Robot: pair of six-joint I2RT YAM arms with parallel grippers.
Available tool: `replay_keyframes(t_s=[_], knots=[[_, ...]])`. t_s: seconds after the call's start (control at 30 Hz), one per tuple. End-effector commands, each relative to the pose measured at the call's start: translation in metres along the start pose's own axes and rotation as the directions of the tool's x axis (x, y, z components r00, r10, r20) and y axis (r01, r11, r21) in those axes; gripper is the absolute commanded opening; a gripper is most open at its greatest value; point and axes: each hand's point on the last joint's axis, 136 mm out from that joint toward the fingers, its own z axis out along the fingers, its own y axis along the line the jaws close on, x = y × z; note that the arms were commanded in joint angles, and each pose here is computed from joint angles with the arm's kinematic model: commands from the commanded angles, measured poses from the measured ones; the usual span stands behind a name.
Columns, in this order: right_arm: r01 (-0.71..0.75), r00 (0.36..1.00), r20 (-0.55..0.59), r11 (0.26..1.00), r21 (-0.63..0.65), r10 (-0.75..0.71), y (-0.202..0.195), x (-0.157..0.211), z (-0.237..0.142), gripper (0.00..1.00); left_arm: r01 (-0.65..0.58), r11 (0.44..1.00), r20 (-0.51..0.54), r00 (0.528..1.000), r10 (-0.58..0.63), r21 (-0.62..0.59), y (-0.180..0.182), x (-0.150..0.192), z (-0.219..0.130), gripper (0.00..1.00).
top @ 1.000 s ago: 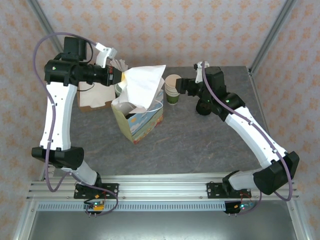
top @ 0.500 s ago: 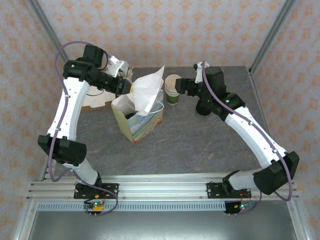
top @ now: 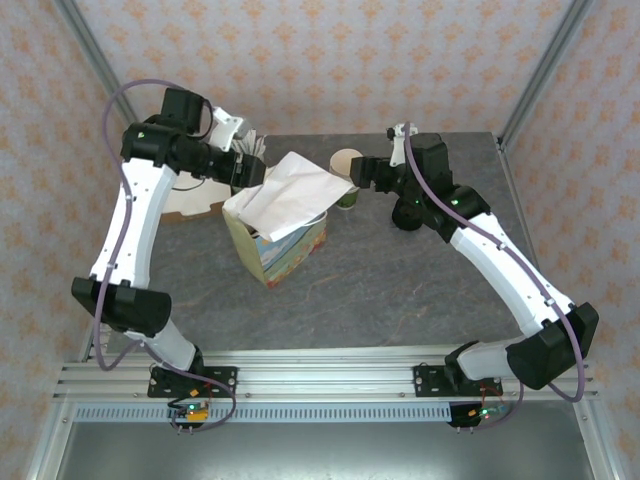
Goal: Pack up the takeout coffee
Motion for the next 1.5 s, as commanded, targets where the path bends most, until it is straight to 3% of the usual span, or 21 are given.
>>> replay_keyframes(t_s=[0.0,0.2,0.33,0.5,0.73,1.0,1.2,1.33,1.47], knots=[[-0.020,0.999,0.025,1.000,-0.016,0.020,0.002,-0.010,-0.001,0.87,-0.066,0.996,0.169,0.983,0.076,-0.061,-0.030,-0.016,-0.040,0.77],[-0.020,0.999,0.031,0.993,0.114,0.017,-0.021,-0.016,-0.006,0.87,-0.267,0.957,0.132,0.951,0.281,-0.118,-0.084,0.004,-0.029,0.80],[-0.071,0.997,0.029,0.978,0.198,0.067,-0.050,-0.018,-0.011,0.87,-0.374,0.910,0.043,0.921,0.387,-0.180,-0.112,0.010,-0.005,0.81],[-0.140,0.990,0.048,0.961,0.239,0.132,-0.077,-0.017,-0.020,0.87,-0.475,0.821,-0.081,0.876,0.476,-0.317,-0.123,0.006,0.030,0.83],[-0.143,0.990,0.033,0.965,0.219,0.139,-0.079,-0.010,-0.020,0.87,-0.522,0.781,-0.167,0.852,0.497,-0.343,-0.130,-0.001,0.066,0.81],[-0.143,0.990,0.030,0.969,0.201,0.140,-0.076,-0.008,-0.017,0.87,-0.508,0.773,-0.200,0.861,0.467,-0.381,-0.120,-0.001,0.063,0.41],[-0.146,0.989,0.030,0.970,0.192,0.143,-0.075,-0.007,-0.018,0.87,-0.411,0.836,-0.149,0.912,0.383,-0.363,-0.100,-0.006,0.035,0.11],[-0.149,0.989,0.032,0.970,0.190,0.145,-0.075,-0.006,-0.017,0.87,-0.338,0.897,-0.071,0.941,0.331,-0.285,-0.109,-0.008,0.016,0.00],[-0.152,0.988,0.029,0.971,0.187,0.149,-0.075,-0.005,-0.015,0.87,-0.304,0.926,-0.022,0.952,0.307,-0.223,-0.122,-0.005,-0.004,0.00]])
